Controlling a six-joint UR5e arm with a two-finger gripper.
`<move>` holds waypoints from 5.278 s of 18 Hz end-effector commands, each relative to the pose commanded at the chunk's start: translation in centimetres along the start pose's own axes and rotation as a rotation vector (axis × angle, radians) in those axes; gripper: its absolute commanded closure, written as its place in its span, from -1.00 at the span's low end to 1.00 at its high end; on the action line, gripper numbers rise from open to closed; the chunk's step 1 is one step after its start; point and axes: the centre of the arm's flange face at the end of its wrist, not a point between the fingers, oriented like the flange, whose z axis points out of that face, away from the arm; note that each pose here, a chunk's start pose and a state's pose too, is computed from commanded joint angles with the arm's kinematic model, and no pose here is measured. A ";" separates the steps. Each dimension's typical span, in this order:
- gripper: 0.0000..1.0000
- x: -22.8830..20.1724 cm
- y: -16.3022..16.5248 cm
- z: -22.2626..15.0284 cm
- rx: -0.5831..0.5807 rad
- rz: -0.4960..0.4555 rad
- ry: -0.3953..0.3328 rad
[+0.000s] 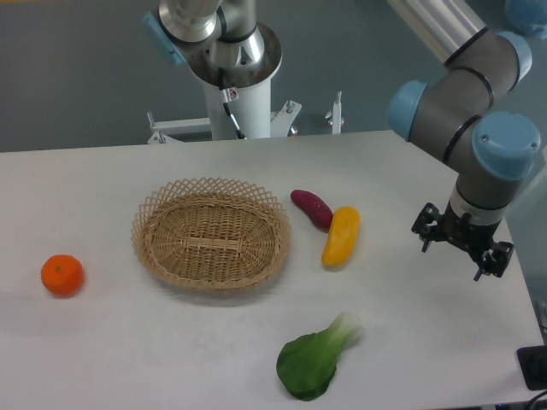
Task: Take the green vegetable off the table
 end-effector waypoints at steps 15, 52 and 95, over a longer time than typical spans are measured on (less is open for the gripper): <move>-1.00 6.5 -9.6 2.8 0.047 0.002 0.079; 0.27 11.9 -17.4 13.8 -0.044 0.068 0.084; 0.88 1.6 -5.2 -2.1 -0.013 0.015 0.023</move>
